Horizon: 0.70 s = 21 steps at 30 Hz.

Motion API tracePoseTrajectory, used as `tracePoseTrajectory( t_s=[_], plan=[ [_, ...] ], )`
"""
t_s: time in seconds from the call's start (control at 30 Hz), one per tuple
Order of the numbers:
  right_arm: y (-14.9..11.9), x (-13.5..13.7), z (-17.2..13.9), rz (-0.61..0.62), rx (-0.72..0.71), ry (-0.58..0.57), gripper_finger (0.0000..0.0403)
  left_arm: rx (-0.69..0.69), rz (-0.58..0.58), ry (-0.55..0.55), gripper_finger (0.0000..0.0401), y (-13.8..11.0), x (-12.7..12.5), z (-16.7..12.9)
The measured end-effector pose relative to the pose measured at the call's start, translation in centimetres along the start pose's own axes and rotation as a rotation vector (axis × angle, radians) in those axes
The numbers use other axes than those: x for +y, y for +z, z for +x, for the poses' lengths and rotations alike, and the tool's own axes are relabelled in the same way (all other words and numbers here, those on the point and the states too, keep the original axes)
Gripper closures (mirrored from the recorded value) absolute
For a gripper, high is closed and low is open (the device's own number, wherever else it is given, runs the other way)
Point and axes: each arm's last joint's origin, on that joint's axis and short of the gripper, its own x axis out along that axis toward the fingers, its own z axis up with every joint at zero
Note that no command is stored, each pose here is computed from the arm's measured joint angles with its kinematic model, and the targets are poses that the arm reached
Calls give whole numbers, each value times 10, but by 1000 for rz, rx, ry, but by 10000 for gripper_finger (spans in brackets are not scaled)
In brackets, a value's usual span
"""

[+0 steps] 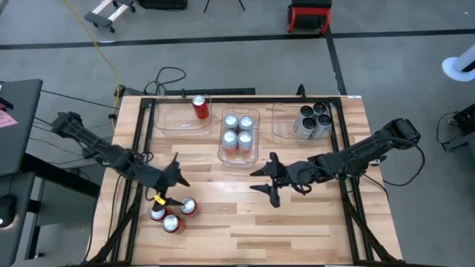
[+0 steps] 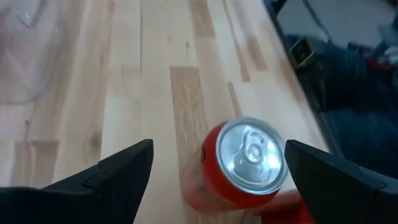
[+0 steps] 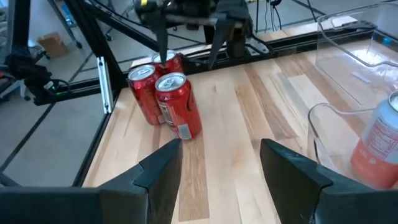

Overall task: Sort soda cans
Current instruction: Put the right red soda can in the left transparent bin

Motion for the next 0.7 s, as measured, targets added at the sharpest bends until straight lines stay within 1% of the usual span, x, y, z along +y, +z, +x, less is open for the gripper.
tracePoseTrajectory(
  t_s=[0.13,0.27,0.4,0.6,0.7],
  plan=[
    [1,0,0,4,-9,3,168,76,44,32,42,-5,-1,18],
    [1,0,0,4,-8,3,168,93,37,47,42,-5,-3,34],
    [1,0,0,4,-8,3,168,73,66,15,42,-3,-6,42],
    [1,0,0,3,-8,2,168,32,105,-3,42,1,-7,43],
    [1,0,0,4,-8,2,168,12,109,58,42,1,-5,44]
  ],
)
